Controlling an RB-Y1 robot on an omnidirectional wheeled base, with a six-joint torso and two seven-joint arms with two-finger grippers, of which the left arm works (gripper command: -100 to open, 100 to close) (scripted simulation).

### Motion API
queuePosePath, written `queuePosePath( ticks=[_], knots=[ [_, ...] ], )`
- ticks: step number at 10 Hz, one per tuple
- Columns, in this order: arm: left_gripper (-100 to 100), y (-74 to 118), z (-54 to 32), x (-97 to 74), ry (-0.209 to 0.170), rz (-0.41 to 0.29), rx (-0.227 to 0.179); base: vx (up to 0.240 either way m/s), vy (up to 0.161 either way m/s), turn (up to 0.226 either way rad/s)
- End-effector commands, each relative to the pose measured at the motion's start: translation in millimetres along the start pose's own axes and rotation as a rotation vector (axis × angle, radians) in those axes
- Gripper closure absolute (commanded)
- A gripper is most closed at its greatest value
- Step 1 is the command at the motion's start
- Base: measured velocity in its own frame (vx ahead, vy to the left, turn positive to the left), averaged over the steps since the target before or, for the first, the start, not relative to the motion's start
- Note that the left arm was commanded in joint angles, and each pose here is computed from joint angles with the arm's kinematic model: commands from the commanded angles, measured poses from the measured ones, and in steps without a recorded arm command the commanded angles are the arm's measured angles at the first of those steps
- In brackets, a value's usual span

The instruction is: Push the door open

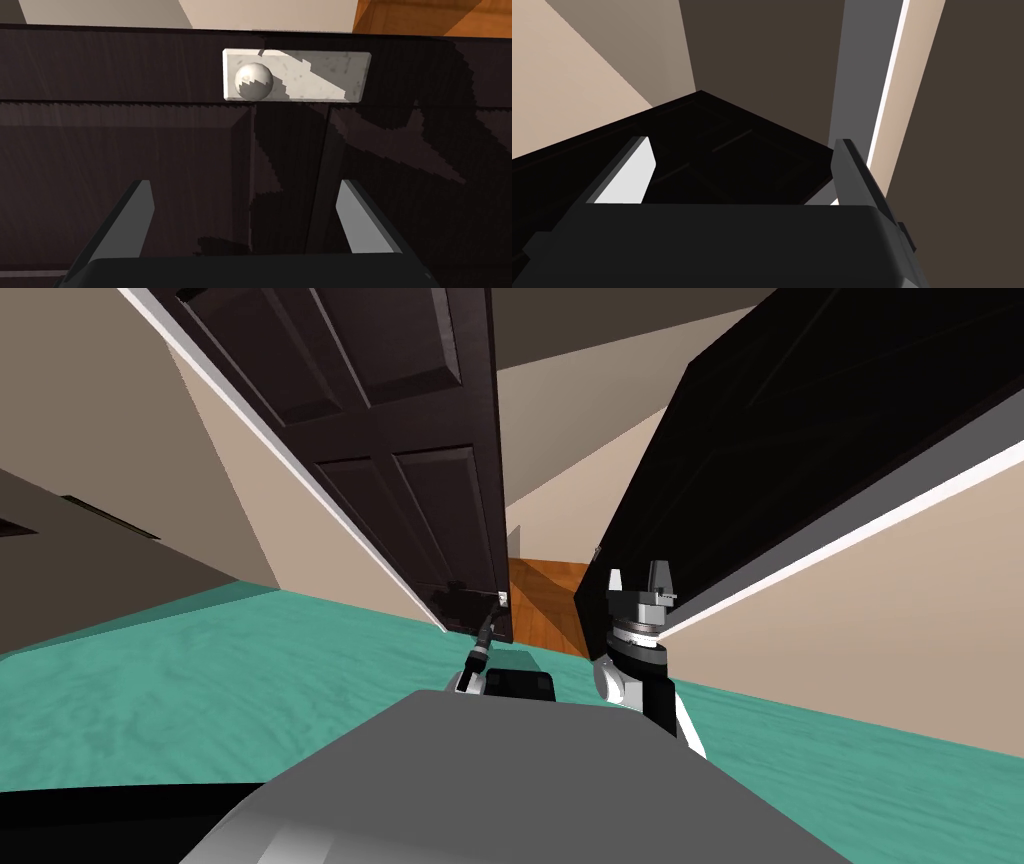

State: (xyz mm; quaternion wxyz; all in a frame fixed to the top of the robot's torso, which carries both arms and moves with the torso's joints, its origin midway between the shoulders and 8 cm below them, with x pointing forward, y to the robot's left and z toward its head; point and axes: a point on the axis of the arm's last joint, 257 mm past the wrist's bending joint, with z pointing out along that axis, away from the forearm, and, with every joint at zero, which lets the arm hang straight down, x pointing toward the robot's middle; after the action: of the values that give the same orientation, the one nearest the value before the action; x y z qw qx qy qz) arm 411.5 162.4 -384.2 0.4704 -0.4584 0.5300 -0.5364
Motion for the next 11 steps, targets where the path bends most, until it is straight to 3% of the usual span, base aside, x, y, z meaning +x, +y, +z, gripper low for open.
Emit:
queuePosePath(
  ticks=[1,11],
  knots=[
    [-100,2.2,-0.9,-6.5,-0.002,0.012,-0.003,0.12,-0.032,-0.03],
    [-100,7.1,0.7,-11.5,-0.02,0.007,-0.007,0.177,-0.029,-0.019]
  ],
)
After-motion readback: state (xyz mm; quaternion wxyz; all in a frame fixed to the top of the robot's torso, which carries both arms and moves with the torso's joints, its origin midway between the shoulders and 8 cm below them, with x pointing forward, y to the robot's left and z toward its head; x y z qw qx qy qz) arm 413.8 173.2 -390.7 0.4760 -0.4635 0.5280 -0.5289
